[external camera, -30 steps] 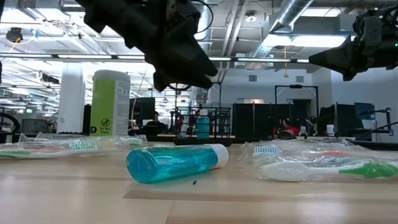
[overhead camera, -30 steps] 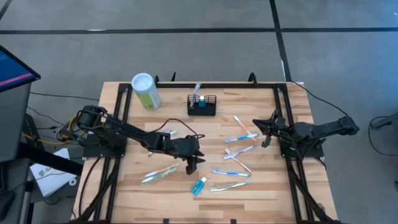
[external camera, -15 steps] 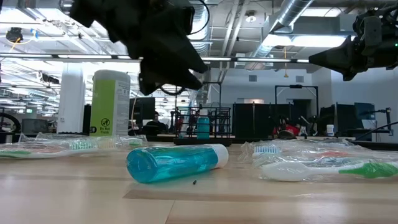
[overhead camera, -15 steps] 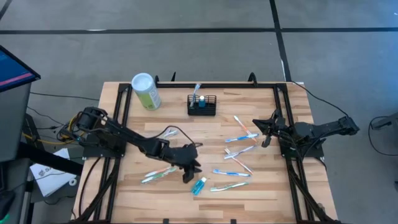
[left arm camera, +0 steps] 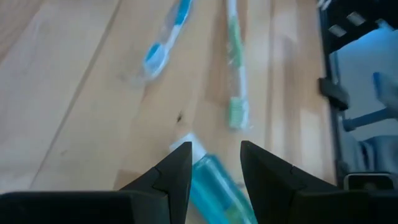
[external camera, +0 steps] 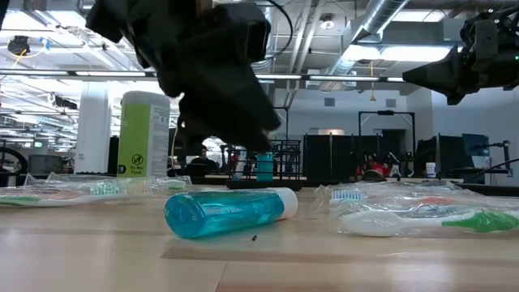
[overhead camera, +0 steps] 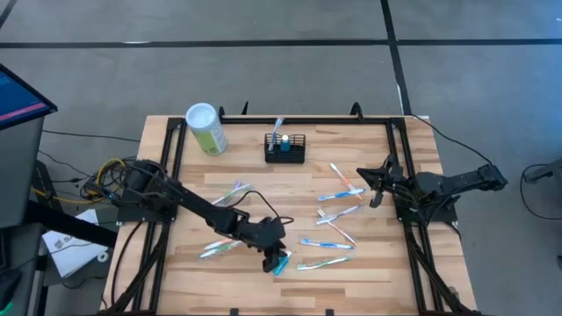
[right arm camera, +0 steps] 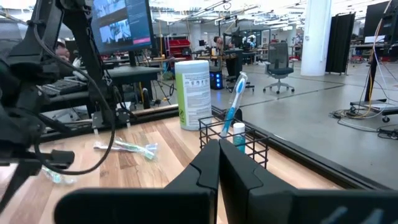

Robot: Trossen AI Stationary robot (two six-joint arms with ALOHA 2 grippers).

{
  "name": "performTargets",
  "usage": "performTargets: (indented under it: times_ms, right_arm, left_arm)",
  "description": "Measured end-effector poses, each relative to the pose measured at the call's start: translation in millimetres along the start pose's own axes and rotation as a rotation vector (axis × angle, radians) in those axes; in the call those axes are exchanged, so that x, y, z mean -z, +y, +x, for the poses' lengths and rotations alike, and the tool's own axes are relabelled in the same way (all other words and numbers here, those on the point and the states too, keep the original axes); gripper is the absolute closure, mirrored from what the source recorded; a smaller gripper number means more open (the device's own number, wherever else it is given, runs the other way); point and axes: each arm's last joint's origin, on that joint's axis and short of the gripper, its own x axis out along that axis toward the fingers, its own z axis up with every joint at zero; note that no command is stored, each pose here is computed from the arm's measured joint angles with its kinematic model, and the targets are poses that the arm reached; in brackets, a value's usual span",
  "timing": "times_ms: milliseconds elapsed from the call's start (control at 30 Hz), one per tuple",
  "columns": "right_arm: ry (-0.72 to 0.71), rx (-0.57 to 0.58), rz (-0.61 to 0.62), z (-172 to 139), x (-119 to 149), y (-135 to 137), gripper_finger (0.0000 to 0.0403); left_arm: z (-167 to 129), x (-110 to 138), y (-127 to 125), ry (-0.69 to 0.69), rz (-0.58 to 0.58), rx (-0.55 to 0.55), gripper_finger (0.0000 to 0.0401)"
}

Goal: Pick & Place toothbrushing station
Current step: Put the mouthwash into the black wire organizer

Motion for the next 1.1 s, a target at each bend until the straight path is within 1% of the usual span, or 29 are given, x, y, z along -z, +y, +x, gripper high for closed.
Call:
performTargets:
  times_ms: [100,367,633,767,867,1000,1100]
  right_arm:
    - [0.004,0.000,-0.003,0,0,0,0.0401]
    - [0.004,0.000,-0.003,0,0,0,0.0401]
    - [-0.001,0.000,0.001,0,0,0,0.0401]
    - [-0.001,0.000,0.001,0,0,0,0.0401]
    - [-0.001,0.000,0.001,0,0,0,0.0401]
    - [-0.004,0.000,0.003,0,0,0,0.0401]
    - [-0.004,0.000,0.003,0,0,0,0.0401]
  left_arm:
    - [4,1,2,0.027,-0.002,-0.016,0.0270]
    - [4,0,4,0.019,-0.009,-0.039,0.0270]
    - [14,9,10,0.056,-0.059,-0.068,0.0270]
    - [13,5,7,0.055,-0.059,-0.063,0.0270]
    - [17,-4,0,0.054,-0.054,-0.061,0.0270]
    - [27,-8,-4,0.133,-0.021,-0.126,0.0270]
    - [28,-14,-3,0.177,-0.016,-0.171,0.0270]
